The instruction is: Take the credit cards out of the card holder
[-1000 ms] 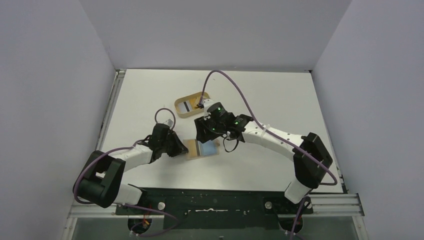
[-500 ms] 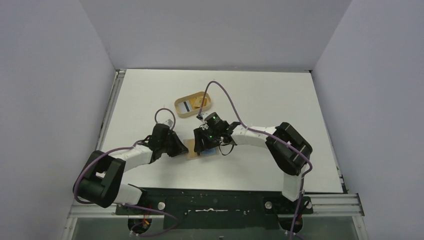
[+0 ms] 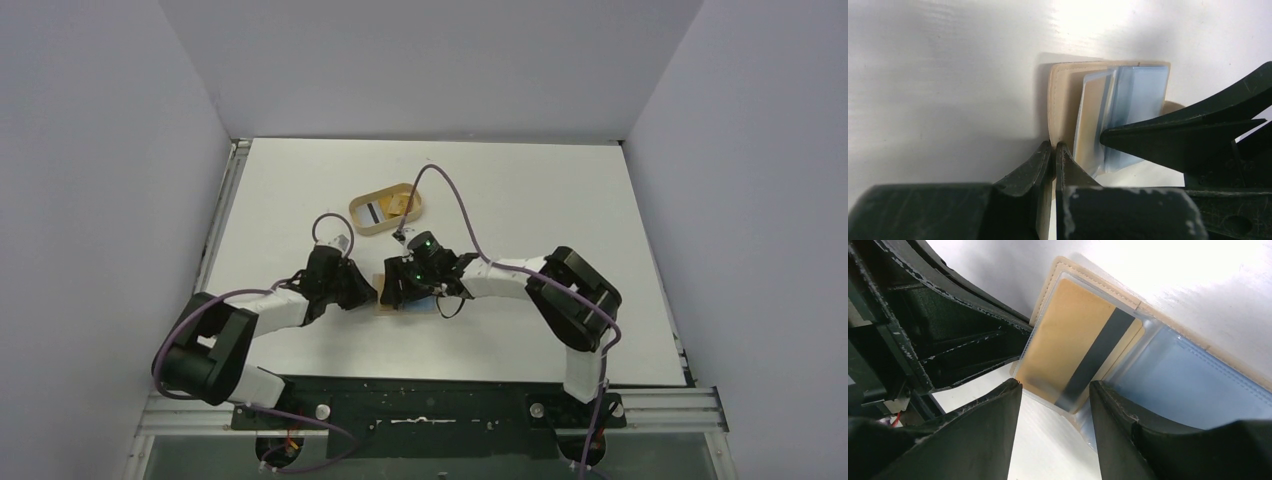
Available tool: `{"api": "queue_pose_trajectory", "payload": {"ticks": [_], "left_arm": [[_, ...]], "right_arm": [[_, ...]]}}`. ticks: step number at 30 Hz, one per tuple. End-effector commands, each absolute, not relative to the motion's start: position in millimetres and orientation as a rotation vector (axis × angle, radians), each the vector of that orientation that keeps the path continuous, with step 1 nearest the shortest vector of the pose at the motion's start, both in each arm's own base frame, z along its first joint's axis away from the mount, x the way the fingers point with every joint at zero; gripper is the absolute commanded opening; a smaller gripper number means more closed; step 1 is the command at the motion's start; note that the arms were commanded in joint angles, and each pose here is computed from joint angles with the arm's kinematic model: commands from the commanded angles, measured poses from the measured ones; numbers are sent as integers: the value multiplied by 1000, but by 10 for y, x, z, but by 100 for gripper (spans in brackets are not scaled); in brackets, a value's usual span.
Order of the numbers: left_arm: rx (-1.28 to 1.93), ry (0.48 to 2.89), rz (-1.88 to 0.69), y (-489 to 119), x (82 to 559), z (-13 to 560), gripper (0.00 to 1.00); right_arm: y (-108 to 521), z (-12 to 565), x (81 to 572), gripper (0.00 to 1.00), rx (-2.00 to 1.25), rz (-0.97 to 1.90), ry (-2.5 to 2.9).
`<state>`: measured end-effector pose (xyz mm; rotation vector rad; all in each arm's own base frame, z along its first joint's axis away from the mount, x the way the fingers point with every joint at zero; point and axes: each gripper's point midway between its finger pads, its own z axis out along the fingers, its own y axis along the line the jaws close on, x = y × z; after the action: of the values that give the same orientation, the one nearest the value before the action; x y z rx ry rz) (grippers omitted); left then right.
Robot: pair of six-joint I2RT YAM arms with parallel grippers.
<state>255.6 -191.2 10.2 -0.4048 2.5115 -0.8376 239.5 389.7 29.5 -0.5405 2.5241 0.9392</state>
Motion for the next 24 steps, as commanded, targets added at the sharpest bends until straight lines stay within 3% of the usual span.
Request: {"api": "queue_pose_trajectory", "payload": {"ticks": [1, 8, 15, 24], "left_arm": [[-423, 2658, -682, -1751, 2249, -350, 0], [-428, 2650, -710, -1767, 2227, -371, 0], [-441, 2384, -1212, -2183, 2450, 192, 0], [-566, 2119, -1645, -2448, 2611, 672, 0]], "right_arm": [[4091, 307, 2173, 53, -512, 1099, 2509], [4018, 511, 2209, 53, -425, 1134, 2459], [3760, 728, 2412, 54, -311, 1076, 2380], [3439, 860, 2603, 55, -210, 1004, 2312]]}}
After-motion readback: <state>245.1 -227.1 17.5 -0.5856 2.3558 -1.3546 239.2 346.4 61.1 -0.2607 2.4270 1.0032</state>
